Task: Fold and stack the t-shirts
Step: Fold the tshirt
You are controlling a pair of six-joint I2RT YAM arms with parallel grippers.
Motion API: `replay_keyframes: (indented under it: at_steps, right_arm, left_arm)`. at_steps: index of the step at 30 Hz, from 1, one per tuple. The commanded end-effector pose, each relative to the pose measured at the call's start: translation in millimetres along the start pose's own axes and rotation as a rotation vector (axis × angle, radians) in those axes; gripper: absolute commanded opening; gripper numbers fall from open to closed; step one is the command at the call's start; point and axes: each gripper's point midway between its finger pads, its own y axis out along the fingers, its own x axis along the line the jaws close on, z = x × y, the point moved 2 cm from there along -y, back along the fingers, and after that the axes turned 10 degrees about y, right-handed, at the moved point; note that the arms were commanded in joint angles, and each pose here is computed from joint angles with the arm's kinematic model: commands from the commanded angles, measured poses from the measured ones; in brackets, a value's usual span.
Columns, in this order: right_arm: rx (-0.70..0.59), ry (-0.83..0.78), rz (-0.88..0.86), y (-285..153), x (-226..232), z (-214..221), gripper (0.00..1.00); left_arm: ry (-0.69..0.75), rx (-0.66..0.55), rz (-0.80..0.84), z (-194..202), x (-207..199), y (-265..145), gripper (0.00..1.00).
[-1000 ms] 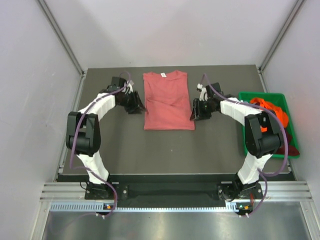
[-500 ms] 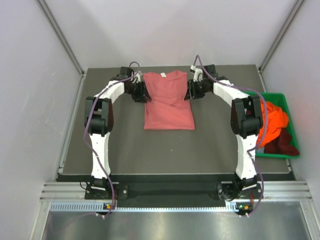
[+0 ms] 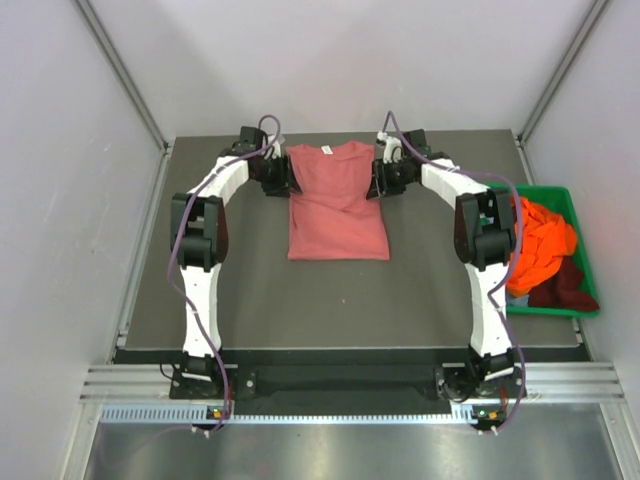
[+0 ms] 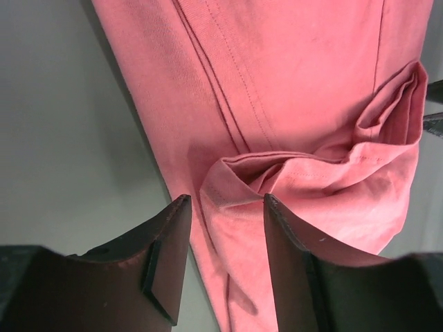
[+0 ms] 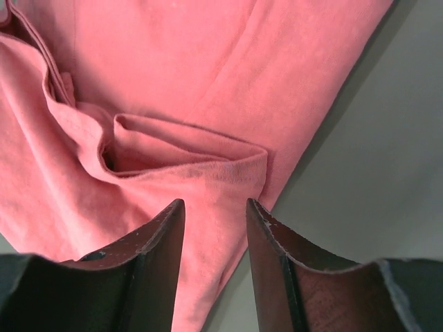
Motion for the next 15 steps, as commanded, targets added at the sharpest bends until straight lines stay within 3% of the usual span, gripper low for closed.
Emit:
replay_keyframes:
  at_steps: [1, 15]
  right_arm:
    - [-0.086, -0.065, -0.008, -4.4, 0.8, -30.6, 0.41]
    - [-0.061, -0.047, -0.025, 7.4, -8.1, -29.9, 0.42]
  left_arm:
    - [0.061, -0.02, 0.007, -9.1, 1.3, -4.9, 0.52]
    - [0.117, -0.006, 0.052, -2.7, 3.4, 2.2, 0.53]
